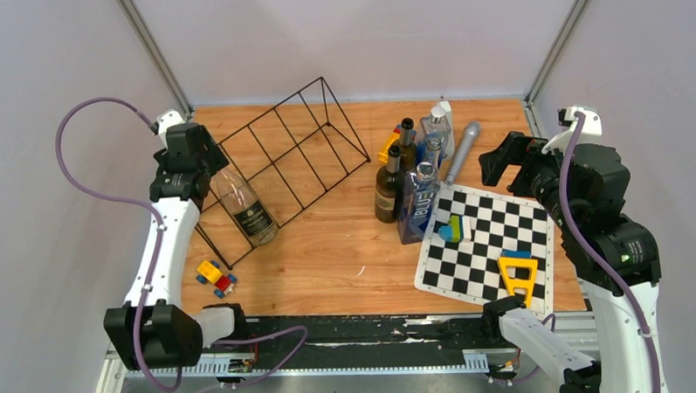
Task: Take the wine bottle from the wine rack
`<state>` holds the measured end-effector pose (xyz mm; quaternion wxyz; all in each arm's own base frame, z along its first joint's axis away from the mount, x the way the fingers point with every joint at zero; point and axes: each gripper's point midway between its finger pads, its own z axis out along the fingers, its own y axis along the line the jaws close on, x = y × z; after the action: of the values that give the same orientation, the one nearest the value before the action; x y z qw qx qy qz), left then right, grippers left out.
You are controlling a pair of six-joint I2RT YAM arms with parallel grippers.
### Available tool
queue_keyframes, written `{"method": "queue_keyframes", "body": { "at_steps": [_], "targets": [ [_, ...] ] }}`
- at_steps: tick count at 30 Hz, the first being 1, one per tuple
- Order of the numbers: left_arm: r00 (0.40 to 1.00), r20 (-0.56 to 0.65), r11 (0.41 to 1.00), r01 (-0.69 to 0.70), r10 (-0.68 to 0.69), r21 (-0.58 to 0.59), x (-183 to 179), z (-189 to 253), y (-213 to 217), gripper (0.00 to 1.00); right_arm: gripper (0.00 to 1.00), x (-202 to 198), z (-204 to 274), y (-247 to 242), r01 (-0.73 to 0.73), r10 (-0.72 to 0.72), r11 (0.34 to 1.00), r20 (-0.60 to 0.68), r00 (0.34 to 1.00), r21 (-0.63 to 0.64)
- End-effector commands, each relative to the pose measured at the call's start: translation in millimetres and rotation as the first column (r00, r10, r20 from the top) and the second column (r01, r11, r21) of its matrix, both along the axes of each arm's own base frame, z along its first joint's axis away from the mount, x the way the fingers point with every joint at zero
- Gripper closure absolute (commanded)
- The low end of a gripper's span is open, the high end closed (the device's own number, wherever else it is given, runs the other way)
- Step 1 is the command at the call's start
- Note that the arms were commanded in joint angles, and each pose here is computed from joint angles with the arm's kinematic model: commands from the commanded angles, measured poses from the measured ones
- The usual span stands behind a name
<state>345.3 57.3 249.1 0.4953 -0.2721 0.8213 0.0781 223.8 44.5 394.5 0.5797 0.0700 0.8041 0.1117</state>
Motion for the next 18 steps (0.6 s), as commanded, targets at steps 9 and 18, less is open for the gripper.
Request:
{"method": "queue_keyframes", "body": {
  "at_steps": [9, 18],
  "targets": [
    [0.998, 0.066, 0.996, 0.029, -0.024, -0.086, 39.2, -9.9, 8.6, 0.29, 0.05, -0.4, 8.3, -1.3, -0.009, 0.01, 1.0, 0.038, 0.999, -0.018],
    [0.998, 0.056, 0.994, 0.039, -0.034, -0.098, 54.4, -25.1, 8.9, 0.33, 0.05, -0.9, 8.4, -1.1, -0.012, 0.013, 1.0, 0.039, 0.999, -0.019]
  ]
}}
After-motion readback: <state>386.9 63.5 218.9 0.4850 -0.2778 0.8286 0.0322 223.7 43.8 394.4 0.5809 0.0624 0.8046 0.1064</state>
